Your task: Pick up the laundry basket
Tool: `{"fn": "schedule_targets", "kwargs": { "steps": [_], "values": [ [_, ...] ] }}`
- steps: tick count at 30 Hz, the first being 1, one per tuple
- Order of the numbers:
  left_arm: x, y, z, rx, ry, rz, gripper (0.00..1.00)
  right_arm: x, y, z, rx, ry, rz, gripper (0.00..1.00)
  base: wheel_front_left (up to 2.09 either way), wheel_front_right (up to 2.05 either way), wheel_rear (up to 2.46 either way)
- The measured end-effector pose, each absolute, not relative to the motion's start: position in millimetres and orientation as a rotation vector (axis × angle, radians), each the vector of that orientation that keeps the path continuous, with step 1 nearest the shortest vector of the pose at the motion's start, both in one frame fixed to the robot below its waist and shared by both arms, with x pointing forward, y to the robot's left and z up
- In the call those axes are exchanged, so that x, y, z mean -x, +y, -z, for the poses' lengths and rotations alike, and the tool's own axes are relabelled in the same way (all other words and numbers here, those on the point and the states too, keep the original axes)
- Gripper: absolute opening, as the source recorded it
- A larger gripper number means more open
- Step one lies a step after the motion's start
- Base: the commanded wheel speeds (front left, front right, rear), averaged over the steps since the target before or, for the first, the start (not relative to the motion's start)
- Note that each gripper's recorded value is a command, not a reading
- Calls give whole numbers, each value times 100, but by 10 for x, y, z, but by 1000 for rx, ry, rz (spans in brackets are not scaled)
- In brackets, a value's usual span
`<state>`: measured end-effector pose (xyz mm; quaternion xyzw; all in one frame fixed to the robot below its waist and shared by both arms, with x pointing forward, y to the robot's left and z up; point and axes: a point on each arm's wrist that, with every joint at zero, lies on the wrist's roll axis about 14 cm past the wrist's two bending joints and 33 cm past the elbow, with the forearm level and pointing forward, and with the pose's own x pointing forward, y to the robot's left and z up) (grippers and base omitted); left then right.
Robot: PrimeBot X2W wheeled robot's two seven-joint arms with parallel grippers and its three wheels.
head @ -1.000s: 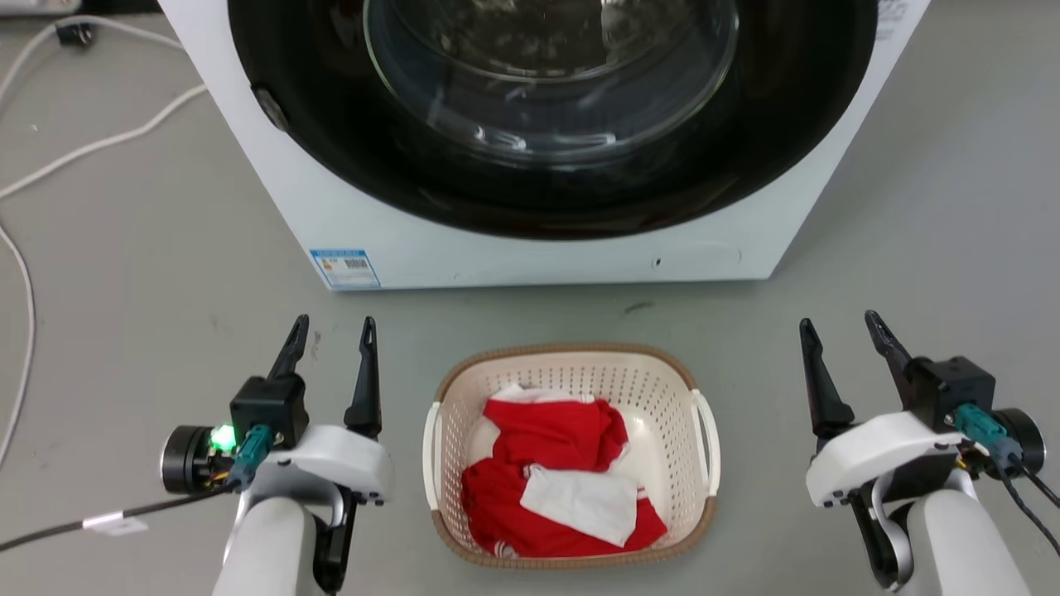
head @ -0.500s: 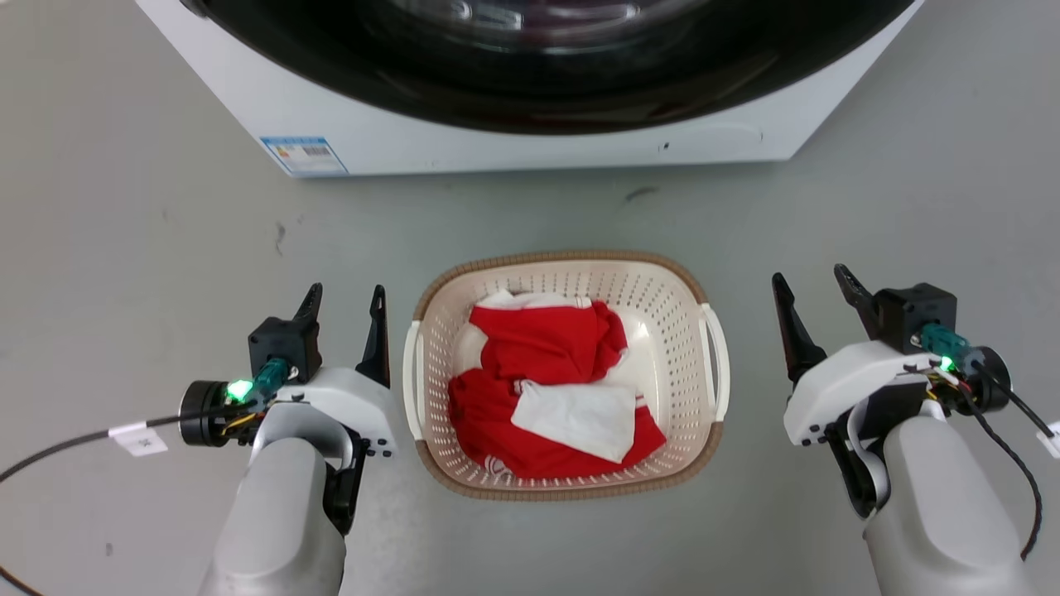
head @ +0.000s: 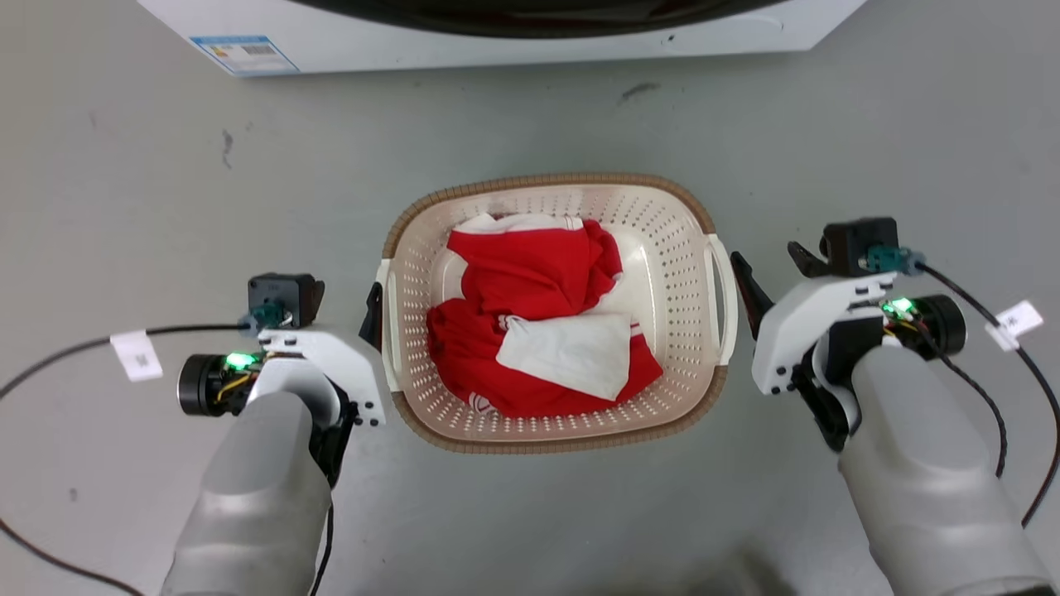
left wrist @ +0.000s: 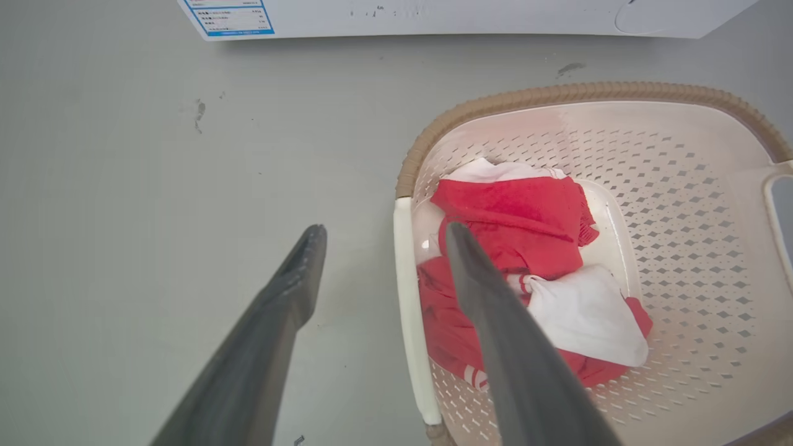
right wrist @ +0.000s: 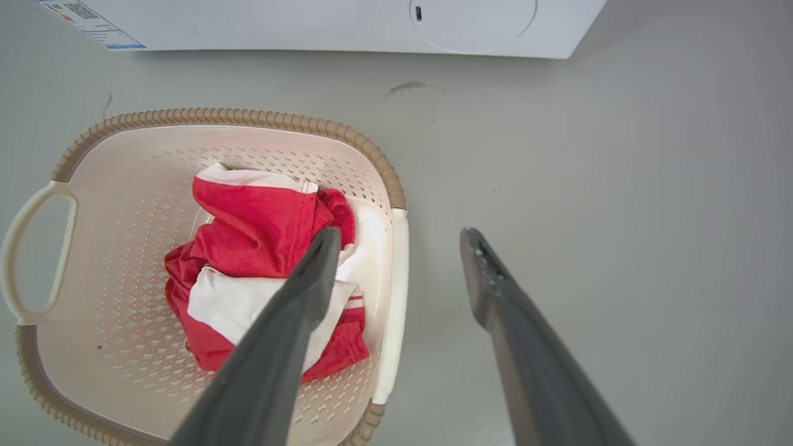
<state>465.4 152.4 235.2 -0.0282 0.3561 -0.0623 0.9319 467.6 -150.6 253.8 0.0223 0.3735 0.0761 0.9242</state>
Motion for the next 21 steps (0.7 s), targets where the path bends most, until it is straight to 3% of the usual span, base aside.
{"fn": "schedule_targets", "kwargs": {
  "steps": [21],
  "values": [
    [-4654, 1438, -1463, 91, 1064, 147, 100, -4595, -1372, -1591, 5, 1132, -243, 100, 0, 0, 0]
  ]
}}
